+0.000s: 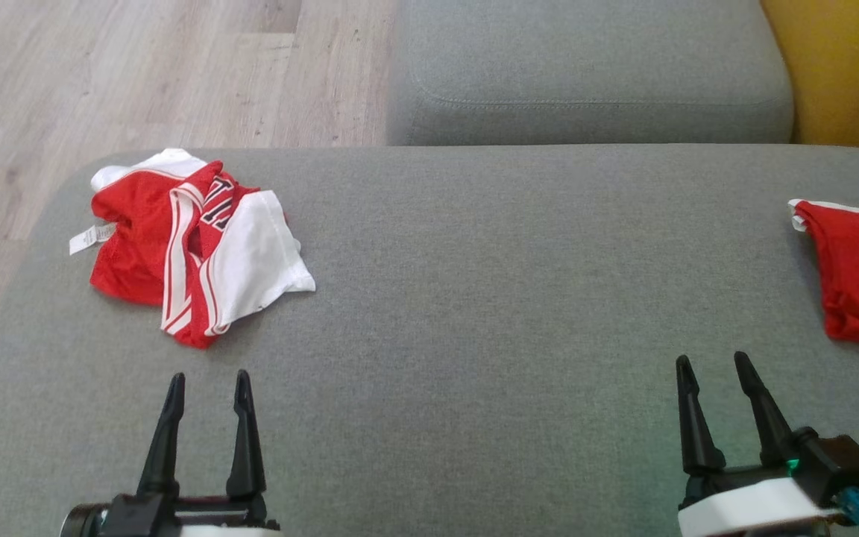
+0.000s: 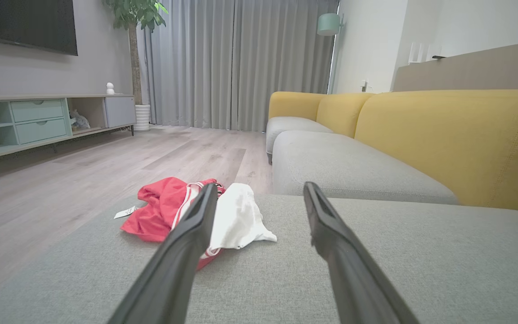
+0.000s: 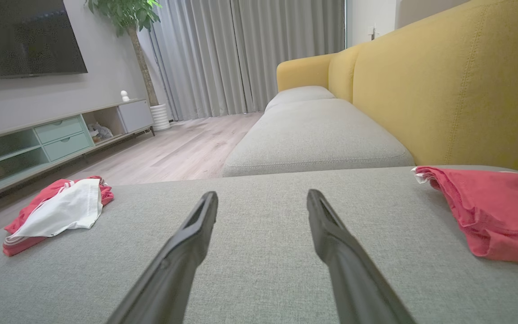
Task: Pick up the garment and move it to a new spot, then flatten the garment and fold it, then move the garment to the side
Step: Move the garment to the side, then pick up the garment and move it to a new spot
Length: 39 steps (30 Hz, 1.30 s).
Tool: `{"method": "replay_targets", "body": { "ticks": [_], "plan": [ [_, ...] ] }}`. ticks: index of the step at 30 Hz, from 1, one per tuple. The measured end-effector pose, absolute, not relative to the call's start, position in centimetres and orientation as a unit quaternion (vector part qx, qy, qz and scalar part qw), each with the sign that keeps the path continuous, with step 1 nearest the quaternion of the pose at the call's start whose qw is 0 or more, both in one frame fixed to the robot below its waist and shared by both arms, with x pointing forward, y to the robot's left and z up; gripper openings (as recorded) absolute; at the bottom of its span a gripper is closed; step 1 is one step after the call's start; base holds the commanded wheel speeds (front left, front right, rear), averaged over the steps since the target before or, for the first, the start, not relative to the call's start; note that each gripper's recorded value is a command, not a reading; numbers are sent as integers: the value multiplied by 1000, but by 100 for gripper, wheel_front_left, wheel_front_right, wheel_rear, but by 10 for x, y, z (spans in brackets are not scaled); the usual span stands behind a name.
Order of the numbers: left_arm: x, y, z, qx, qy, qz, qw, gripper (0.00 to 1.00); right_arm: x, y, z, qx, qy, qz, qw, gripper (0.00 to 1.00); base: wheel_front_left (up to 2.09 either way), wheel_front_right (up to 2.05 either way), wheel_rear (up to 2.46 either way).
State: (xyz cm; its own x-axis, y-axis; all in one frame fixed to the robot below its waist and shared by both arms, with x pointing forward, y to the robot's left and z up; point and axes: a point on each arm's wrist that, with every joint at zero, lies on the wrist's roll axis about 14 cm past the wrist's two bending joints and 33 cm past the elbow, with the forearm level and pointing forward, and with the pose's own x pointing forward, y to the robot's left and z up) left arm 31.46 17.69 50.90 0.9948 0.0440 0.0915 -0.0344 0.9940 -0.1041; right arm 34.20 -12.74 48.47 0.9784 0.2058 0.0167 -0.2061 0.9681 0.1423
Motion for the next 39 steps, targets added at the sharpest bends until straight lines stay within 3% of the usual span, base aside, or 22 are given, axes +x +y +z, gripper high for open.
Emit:
{"method": "replay_targets", "body": {
  "ticks": [18,39],
  "plan": [
    [307,188,505,-36,-43,37,998,100,341,-126,481,99,7,103,990,100,0,0,0],
    [210,297,498,-23,-34,264,964,100,360,1,463,82,54,297,950,100,0,0,0]
  ]
}}
